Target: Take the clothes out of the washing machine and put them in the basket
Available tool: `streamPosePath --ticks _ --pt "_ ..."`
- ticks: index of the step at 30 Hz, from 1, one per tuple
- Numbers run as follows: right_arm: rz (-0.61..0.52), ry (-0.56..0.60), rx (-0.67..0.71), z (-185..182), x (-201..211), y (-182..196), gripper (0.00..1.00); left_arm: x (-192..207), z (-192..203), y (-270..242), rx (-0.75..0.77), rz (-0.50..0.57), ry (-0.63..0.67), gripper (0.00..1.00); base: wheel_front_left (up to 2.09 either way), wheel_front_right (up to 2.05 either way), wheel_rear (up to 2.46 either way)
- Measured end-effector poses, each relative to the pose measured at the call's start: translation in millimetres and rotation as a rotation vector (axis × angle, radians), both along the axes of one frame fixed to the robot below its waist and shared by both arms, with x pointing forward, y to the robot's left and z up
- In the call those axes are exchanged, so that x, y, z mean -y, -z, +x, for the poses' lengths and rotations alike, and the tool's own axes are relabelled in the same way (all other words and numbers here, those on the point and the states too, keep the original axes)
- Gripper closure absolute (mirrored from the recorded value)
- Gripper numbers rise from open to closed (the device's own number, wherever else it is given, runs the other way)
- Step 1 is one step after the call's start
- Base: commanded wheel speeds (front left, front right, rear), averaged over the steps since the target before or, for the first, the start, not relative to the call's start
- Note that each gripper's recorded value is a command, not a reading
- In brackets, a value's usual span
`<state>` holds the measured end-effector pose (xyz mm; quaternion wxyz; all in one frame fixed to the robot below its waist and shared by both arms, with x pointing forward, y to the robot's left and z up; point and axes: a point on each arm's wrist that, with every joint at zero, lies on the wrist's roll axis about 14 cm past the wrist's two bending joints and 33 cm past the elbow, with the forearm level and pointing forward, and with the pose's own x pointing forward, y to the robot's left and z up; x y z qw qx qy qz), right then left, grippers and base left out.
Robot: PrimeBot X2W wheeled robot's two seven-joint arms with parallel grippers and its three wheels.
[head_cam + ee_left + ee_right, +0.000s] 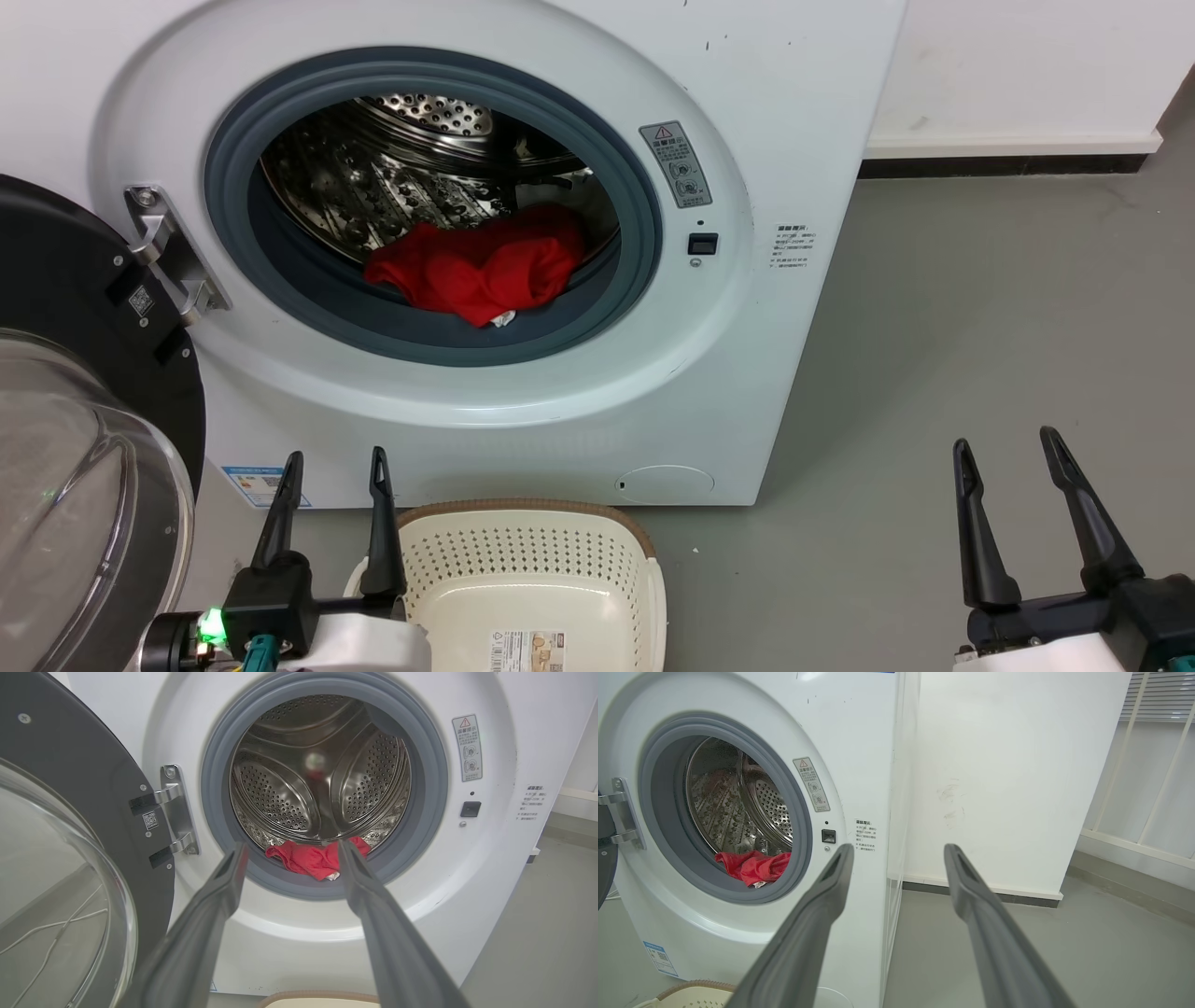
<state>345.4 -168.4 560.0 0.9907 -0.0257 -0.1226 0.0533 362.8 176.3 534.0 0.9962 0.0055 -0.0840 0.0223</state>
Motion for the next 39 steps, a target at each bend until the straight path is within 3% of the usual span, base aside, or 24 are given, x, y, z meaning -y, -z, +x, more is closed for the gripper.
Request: streamPosePath --ticks 29,39 --pt "0.014 0.004 -0.020 -2 1 7 0.00 -3 3 7 -0.020 -0.005 -0.002 0.00 0.00 0.00 0.00" --pt "0.014 0.002 -0.018 14 0 6 0.00 7 63 -8 0.026 0.030 0.084 0.00 0.00 0.00 0.00"
